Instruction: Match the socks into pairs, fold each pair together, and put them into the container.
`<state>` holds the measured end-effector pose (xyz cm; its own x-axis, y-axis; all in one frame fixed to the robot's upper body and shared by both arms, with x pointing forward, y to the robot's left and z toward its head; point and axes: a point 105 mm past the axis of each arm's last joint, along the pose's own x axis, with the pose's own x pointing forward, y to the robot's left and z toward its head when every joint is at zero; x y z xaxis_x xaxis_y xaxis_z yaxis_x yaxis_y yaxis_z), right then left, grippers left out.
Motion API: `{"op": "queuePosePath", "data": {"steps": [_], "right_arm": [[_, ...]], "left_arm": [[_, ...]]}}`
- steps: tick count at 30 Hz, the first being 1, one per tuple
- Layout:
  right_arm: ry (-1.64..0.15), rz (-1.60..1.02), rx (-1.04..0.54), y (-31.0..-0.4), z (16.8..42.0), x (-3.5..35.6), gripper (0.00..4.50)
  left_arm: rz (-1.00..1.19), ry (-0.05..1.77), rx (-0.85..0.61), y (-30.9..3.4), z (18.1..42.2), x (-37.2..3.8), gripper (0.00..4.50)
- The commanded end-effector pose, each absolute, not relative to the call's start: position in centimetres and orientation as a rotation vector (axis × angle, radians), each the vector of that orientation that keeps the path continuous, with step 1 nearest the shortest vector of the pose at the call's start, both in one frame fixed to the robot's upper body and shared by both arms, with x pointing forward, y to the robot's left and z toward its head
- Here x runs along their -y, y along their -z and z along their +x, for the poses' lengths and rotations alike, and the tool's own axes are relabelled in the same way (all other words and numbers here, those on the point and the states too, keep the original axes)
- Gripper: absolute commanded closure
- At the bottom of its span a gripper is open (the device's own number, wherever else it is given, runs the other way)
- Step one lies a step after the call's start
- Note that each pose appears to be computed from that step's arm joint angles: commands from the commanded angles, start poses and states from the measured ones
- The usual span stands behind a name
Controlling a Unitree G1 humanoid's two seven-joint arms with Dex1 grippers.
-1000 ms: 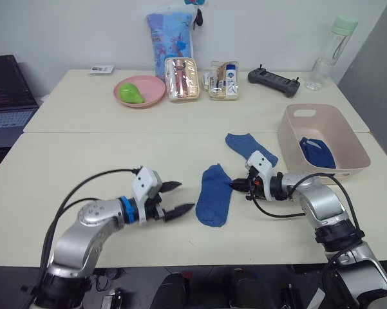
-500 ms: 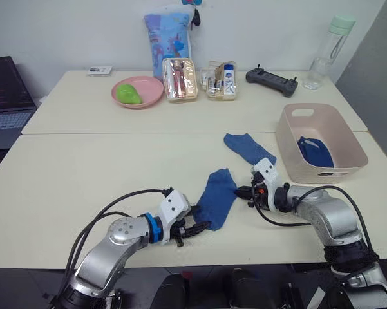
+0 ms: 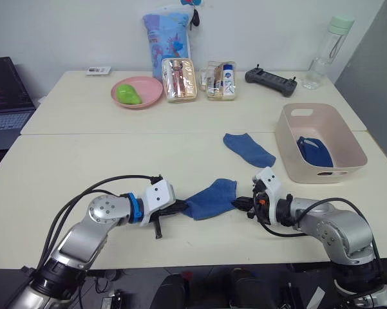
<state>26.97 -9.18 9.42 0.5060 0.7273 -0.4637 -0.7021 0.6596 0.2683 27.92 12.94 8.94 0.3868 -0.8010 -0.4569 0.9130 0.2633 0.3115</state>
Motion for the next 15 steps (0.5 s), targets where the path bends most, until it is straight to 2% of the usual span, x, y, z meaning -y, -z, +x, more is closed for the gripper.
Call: {"op": "queuePosePath", "data": {"steps": [1, 6, 7, 9, 11, 15], "right_arm": [[-0.872, 0.071, -0.553, -10.8, 26.1, 8.8, 4.50], [-0.866, 0.114, -0.554, -10.7, 25.8, 8.4, 4.50], [-0.873, 0.114, -0.552, -10.8, 25.7, 8.4, 3.98], [-0.897, 0.090, -0.544, -11.1, 25.5, 8.5, 3.48], [-0.931, 0.048, -0.542, -11.3, 25.3, 8.8, 2.77], [-1.224, -0.327, -0.551, -12.0, 22.7, 10.4, 1.36]], "left_arm": [[0.667, 1.188, -0.135, -10.3, 29.1, -13.0, 4.47], [0.707, 1.259, -0.175, -9.9, 28.7, -13.0, 4.47], [0.692, 1.251, -0.172, -10.0, 28.7, -13.1, 4.28], [0.689, 1.239, -0.171, -9.9, 28.6, -13.5, 3.86], [0.698, 1.225, -0.173, -9.9, 28.6, -13.9, 3.25], [0.656, 1.131, -0.191, -10.5, 28.1, -16.3, 1.98]]}}
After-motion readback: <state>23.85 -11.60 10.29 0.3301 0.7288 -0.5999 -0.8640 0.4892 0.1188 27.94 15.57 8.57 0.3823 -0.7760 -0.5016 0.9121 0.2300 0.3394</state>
